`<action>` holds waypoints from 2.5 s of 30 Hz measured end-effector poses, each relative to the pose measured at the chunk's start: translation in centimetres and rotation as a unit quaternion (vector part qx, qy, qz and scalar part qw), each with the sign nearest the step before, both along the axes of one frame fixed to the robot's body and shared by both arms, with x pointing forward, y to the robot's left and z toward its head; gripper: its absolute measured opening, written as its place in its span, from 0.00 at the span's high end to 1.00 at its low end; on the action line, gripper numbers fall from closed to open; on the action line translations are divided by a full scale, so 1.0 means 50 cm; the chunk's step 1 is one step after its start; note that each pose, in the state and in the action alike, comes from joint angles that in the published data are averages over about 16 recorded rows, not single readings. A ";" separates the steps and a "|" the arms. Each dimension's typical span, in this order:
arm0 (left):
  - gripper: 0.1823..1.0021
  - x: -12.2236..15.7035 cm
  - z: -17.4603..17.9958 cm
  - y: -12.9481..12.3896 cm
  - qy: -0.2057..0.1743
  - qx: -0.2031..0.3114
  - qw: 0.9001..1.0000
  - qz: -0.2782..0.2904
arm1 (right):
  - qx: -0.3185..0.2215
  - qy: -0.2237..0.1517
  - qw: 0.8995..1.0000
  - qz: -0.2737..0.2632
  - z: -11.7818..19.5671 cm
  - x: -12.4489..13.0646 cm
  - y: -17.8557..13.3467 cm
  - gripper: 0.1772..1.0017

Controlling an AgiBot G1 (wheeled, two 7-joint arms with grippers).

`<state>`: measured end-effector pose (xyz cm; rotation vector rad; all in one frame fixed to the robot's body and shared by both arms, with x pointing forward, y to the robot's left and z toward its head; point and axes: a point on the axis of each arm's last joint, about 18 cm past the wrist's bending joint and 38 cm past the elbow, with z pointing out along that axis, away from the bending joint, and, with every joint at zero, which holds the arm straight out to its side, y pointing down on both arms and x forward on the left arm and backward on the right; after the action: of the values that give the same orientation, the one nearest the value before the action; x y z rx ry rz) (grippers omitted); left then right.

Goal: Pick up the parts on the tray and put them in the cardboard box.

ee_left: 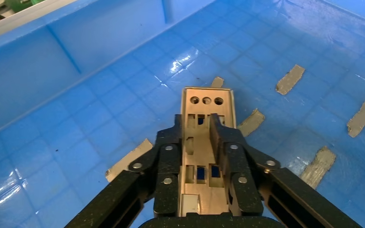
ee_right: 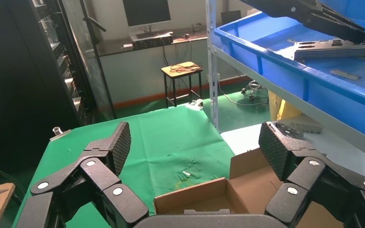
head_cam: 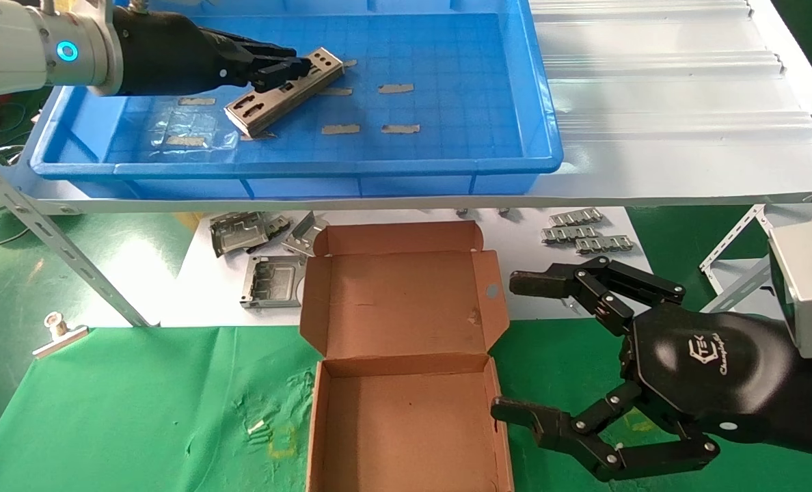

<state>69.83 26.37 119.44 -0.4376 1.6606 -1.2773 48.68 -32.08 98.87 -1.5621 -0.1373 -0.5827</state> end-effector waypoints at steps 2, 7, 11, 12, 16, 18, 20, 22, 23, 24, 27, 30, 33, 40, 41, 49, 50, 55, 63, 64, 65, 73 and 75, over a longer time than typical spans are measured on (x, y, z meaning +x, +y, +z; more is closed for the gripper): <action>0.78 -0.001 0.002 0.000 -0.001 -0.001 1.000 0.000 | 0.000 0.000 1.000 0.000 0.000 0.000 0.000 0.00; 0.87 -0.003 0.005 0.001 -0.004 0.002 1.000 -0.001 | 0.000 0.000 1.000 0.000 0.000 0.000 0.000 0.00; 0.93 -0.003 0.006 0.001 -0.007 0.007 1.000 -0.001 | 0.000 0.000 1.000 0.000 0.000 0.000 0.000 0.00; 0.93 -0.003 0.006 0.001 -0.007 0.008 1.000 -0.001 | 0.000 0.000 1.000 0.000 0.000 0.000 0.000 0.00; 0.96 -0.003 0.006 0.001 -0.011 0.014 1.000 0.001 | 0.000 0.000 1.000 0.000 0.000 0.000 0.000 0.00; 0.96 -0.002 0.006 0.001 -0.013 0.017 1.000 0.002 | 0.000 0.000 1.000 0.000 0.000 0.000 0.000 0.00; 0.95 -0.001 0.007 0.000 -0.015 0.020 1.000 0.003 | 0.000 0.000 1.000 0.000 0.000 0.000 0.000 0.00; 0.94 -0.001 0.007 0.000 -0.017 0.022 1.000 0.004 | 0.000 0.000 1.000 0.000 0.000 0.000 0.000 0.00; 0.93 -0.001 0.008 0.000 -0.018 0.023 1.000 0.004 | 0.000 0.000 1.000 0.000 0.000 0.000 0.000 0.00; 0.93 -0.001 0.008 -0.001 -0.019 0.024 1.000 0.005 | 0.000 0.000 1.000 0.000 0.000 0.000 0.000 0.00; 0.88 -0.001 0.010 -0.002 -0.021 0.025 0.999 0.003 | 0.000 0.000 1.000 0.000 0.000 0.000 0.000 0.00; 0.84 -0.003 0.011 -0.004 -0.022 0.026 0.999 0.000 | 0.000 0.000 1.000 0.000 0.000 0.000 0.000 0.00; 0.78 -0.005 0.010 -0.006 -0.021 0.026 0.999 -0.005 | 0.000 0.000 1.000 0.000 0.000 0.000 0.000 0.00; 0.60 -0.009 0.007 -0.010 -0.018 0.024 0.999 -0.014 | 0.000 0.000 1.000 0.000 0.000 0.000 0.000 0.00; 0.58 -0.009 0.006 -0.011 -0.017 0.023 0.999 -0.015 | 0.000 0.000 1.000 0.000 0.000 0.000 0.000 0.00; 0.43 -0.007 -0.002 -0.013 -0.010 0.022 1.000 -0.017 | 0.000 0.000 1.000 0.000 0.000 0.000 0.000 0.00; 0.42 -0.007 -0.002 -0.013 -0.009 0.022 1.000 -0.017 | 0.000 0.000 1.000 0.000 0.000 0.000 0.000 0.00; 0.42 -0.007 -0.006 -0.014 -0.006 0.022 1.000 -0.019 | 0.000 0.000 1.000 0.000 0.000 0.000 0.000 0.00; 0.53 -0.005 -0.013 -0.014 -0.001 0.026 0.999 -0.019 | 0.000 0.000 1.000 0.000 0.000 0.000 0.000 0.00; 0.54 -0.005 -0.014 -0.013 -0.001 0.027 0.999 -0.019 | 0.000 0.000 1.000 0.000 0.000 0.000 0.000 0.00; 0.56 -0.004 -0.015 -0.013 -0.001 0.027 0.999 -0.018 | 0.000 0.000 1.000 0.000 0.000 0.000 0.000 0.00; 0.73 -0.003 -0.017 -0.011 -0.001 0.028 0.999 -0.016 | 0.000 0.000 1.000 0.000 0.000 0.000 0.000 0.00; 0.78 -0.003 -0.016 -0.011 -0.002 0.028 0.999 -0.017 | 0.000 0.000 1.000 0.000 0.000 0.000 0.000 0.00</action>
<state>69.66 25.81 118.66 -0.3743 1.7036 -1.2524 48.68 -32.08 98.87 -1.5621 -0.1373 -0.5827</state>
